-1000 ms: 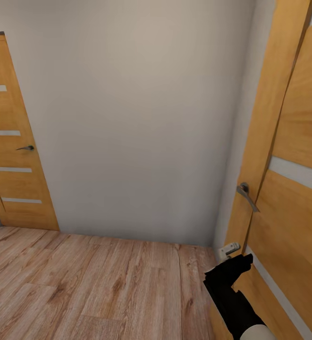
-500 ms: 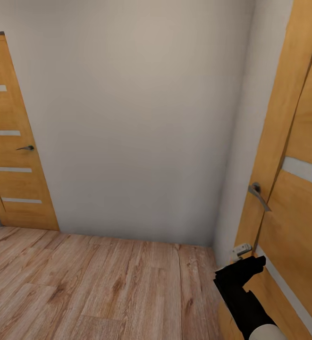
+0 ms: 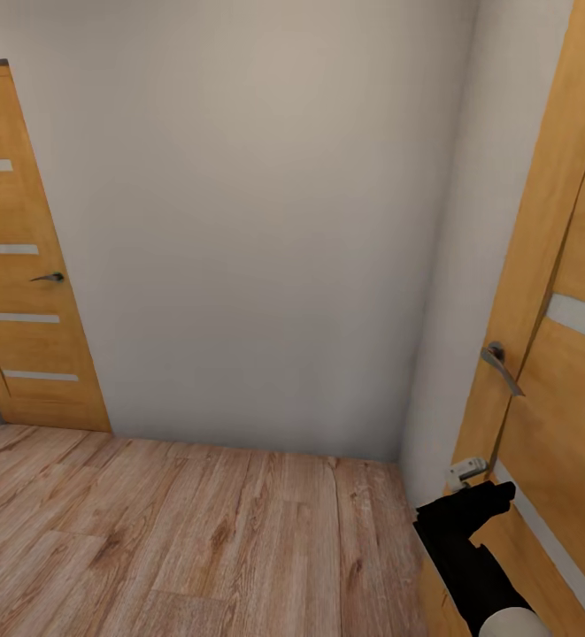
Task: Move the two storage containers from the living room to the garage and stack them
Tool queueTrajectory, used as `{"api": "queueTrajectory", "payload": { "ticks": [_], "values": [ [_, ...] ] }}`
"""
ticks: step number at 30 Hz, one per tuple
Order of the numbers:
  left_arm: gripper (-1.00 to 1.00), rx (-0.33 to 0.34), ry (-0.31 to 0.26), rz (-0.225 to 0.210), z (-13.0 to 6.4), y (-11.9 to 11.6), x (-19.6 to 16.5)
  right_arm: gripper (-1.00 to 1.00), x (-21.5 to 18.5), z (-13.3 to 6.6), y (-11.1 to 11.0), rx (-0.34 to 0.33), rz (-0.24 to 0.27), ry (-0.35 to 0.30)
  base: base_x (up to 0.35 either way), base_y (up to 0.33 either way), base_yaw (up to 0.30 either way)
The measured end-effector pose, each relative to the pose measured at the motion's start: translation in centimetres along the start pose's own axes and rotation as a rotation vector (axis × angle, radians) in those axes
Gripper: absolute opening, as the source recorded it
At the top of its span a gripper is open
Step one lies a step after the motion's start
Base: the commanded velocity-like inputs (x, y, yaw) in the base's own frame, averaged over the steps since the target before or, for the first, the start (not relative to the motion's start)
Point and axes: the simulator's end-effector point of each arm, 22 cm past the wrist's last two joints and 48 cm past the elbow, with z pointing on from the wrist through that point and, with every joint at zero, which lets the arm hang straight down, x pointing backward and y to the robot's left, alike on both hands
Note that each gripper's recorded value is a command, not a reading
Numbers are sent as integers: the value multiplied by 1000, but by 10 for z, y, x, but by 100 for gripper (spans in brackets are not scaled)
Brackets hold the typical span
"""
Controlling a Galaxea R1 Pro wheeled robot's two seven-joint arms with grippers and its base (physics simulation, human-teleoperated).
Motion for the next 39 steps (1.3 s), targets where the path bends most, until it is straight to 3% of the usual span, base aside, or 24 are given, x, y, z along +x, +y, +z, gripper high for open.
{"api": "queueTrajectory", "payload": {
  "ticks": [39],
  "values": [
    [100, 4, 1, 0, 0, -1, 0, 100, 0, 0, 1, -6, 2, -2, 0, 0, 0]
  ]
}}
